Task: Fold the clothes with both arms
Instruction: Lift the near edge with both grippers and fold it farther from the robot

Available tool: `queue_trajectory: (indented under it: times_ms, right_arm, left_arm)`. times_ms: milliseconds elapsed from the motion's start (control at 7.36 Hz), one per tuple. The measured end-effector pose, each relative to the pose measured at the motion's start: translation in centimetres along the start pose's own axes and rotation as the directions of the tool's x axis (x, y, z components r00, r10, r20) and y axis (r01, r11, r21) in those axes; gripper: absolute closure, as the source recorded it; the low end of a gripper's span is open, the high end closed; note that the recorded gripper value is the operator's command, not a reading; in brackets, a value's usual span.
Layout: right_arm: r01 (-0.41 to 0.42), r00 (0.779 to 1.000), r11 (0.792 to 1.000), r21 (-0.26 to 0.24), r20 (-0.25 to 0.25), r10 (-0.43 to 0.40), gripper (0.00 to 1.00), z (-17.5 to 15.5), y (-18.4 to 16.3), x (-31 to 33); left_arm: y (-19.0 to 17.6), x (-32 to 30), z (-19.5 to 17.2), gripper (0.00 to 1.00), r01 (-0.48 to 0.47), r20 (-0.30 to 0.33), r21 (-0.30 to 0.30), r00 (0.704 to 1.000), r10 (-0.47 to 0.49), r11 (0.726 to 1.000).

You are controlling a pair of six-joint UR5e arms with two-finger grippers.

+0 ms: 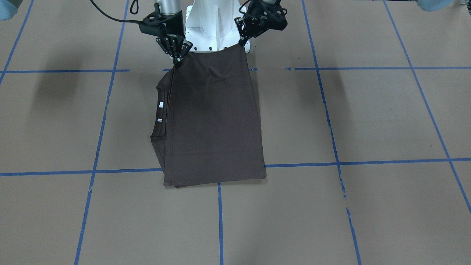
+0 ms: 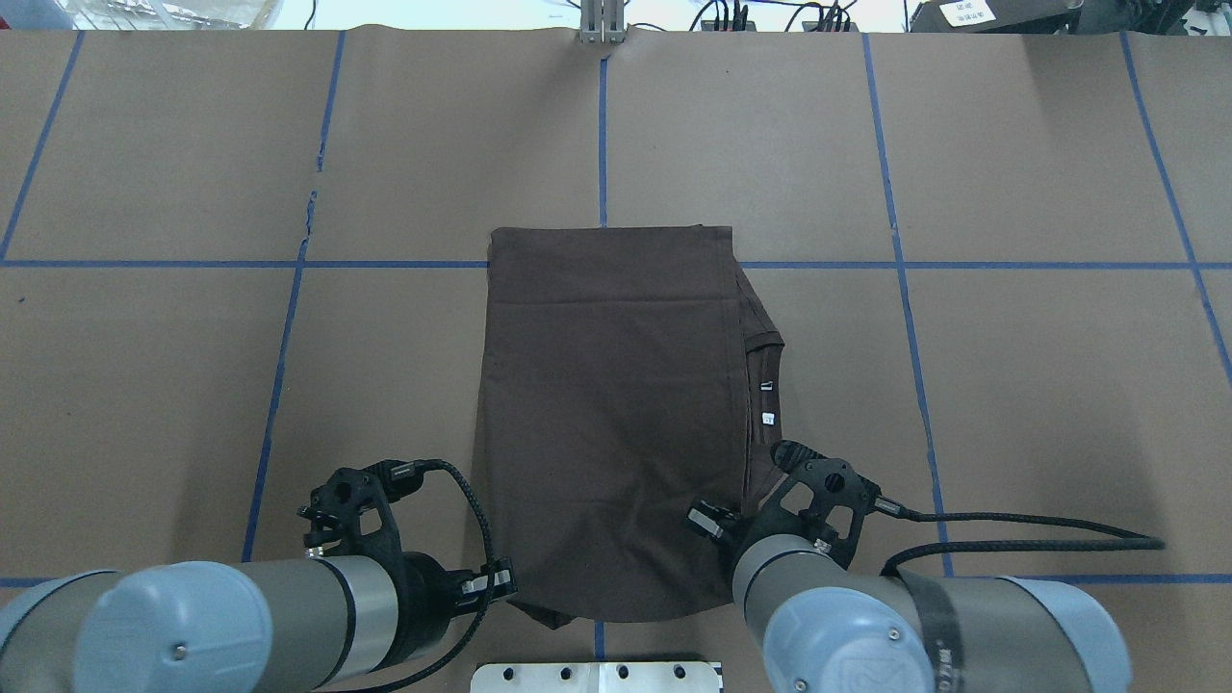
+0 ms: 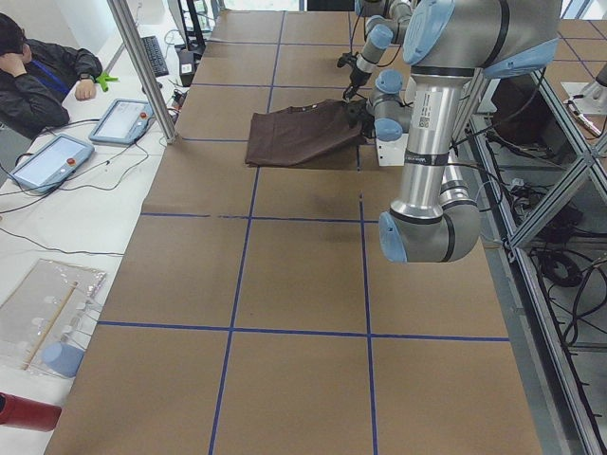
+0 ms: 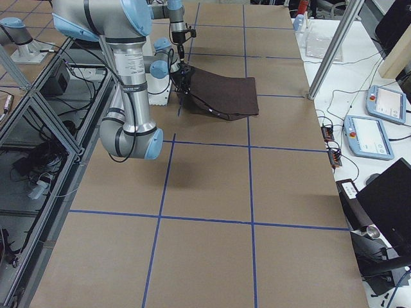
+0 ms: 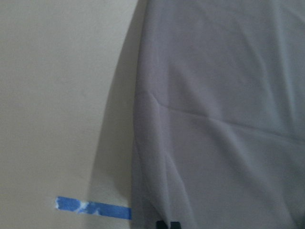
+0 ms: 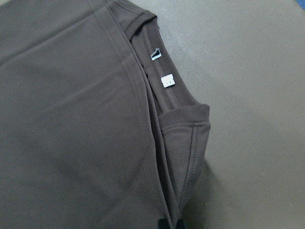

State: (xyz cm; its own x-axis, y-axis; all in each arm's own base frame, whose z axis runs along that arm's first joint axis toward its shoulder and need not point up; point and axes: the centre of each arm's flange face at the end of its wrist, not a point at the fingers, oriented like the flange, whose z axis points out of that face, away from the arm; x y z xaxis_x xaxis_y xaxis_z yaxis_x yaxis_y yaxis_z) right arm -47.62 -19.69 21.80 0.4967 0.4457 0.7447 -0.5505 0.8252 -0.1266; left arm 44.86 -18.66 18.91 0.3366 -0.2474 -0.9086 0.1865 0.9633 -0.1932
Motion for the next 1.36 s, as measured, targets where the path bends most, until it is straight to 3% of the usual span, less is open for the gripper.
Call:
queue_trajectory:
  times_ms: [136,272,680,1088,1360]
  right_arm:
    - [0.008,1.000,0.999,-0.033,0.020,-0.007,1.00,-4.4,-0.3,0.3]
    - [0.018,1.000,0.999,-0.047,0.018,-0.017,1.00,-6.3,-0.1,0.4]
    - [0.029,0.999,1.000,-0.001,-0.037,-0.029,1.00,-3.9,-0.1,-0.2]
    - [-0.001,0.997,0.998,0.061,-0.071,0.005,1.00,-1.0,-4.0,-3.8]
    - [-0.013,0.997,0.996,0.089,-0.081,0.020,1.00,3.3,-6.1,-6.3]
  left_arm:
    - [0.5,0.7,-4.2,1.00,-0.002,0.011,-0.026,1.000,0.003,1.000]
    - [0.5,0.8,-6.2,1.00,-0.006,0.024,-0.033,1.000,0.006,0.999]
    - [-2.5,2.6,-4.3,1.00,-0.074,0.057,0.037,0.996,0.072,0.997]
    - [-10.3,4.8,-3.0,1.00,-0.168,0.100,0.168,0.983,0.153,0.971]
    - [-14.8,5.3,-0.6,1.00,-0.183,0.126,0.228,0.979,0.158,0.956]
